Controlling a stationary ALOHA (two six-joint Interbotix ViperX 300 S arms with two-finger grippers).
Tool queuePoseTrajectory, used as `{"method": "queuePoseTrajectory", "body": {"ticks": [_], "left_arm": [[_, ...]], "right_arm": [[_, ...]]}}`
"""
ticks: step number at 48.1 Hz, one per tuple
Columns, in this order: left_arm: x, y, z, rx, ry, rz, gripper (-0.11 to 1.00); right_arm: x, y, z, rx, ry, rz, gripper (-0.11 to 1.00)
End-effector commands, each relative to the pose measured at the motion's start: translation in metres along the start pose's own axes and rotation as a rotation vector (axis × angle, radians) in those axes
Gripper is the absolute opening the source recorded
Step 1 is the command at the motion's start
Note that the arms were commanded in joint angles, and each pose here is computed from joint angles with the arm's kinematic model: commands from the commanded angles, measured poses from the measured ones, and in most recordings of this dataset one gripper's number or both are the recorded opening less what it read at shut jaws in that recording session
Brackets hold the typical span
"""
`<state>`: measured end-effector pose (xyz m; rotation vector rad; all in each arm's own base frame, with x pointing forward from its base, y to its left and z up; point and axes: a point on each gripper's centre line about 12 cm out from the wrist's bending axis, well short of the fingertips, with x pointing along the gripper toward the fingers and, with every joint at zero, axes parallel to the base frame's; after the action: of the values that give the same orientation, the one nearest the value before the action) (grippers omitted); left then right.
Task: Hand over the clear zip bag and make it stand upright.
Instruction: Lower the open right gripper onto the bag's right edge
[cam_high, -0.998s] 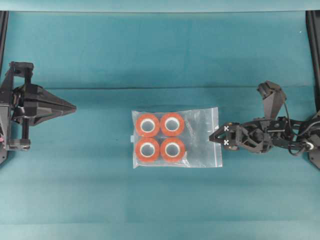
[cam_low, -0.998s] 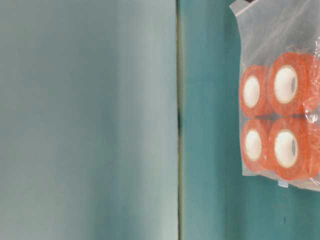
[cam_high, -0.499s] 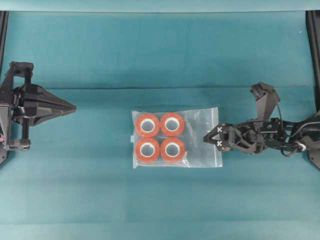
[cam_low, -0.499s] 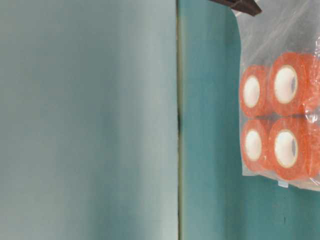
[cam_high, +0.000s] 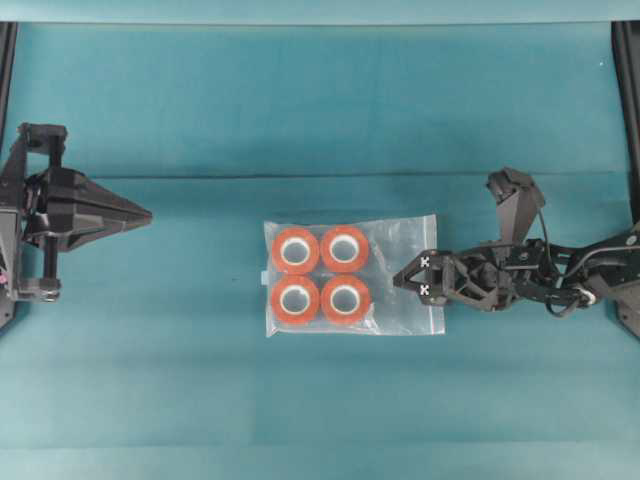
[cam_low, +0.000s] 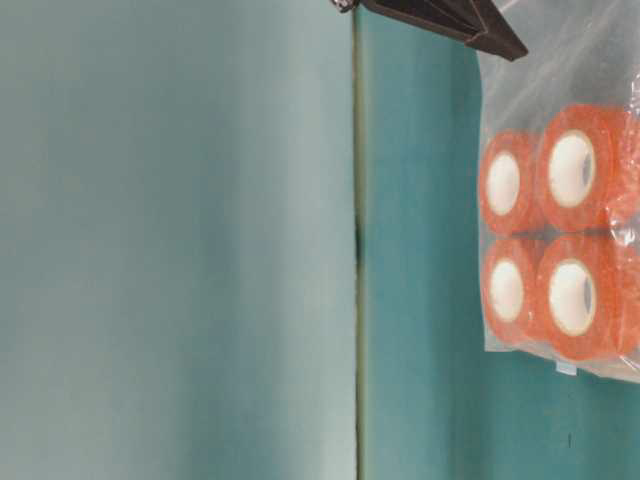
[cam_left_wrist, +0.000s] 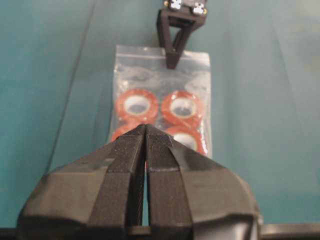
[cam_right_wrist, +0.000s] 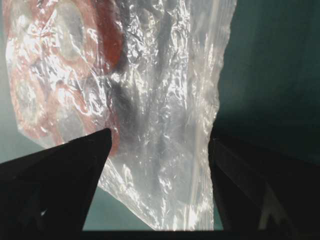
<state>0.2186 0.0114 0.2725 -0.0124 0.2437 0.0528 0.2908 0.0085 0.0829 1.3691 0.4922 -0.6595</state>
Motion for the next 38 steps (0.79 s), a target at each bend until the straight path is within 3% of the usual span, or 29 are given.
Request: {"method": "queuePoseTrajectory", "body": {"ticks": [1,38], "left_arm": [[0.0004,0.0003,0.0093,0.001,-0.026,0.001,-0.01],[0.0004,0.0003,0.0087,0.000,-0.025,0.001,-0.01]], "right_arm": [[0.0013,0.0038,-0.0029,0.003,0.005,0.011,0.90],[0.0024,0.0024,-0.0033,0.006,0.006,0.002,0.89]]}}
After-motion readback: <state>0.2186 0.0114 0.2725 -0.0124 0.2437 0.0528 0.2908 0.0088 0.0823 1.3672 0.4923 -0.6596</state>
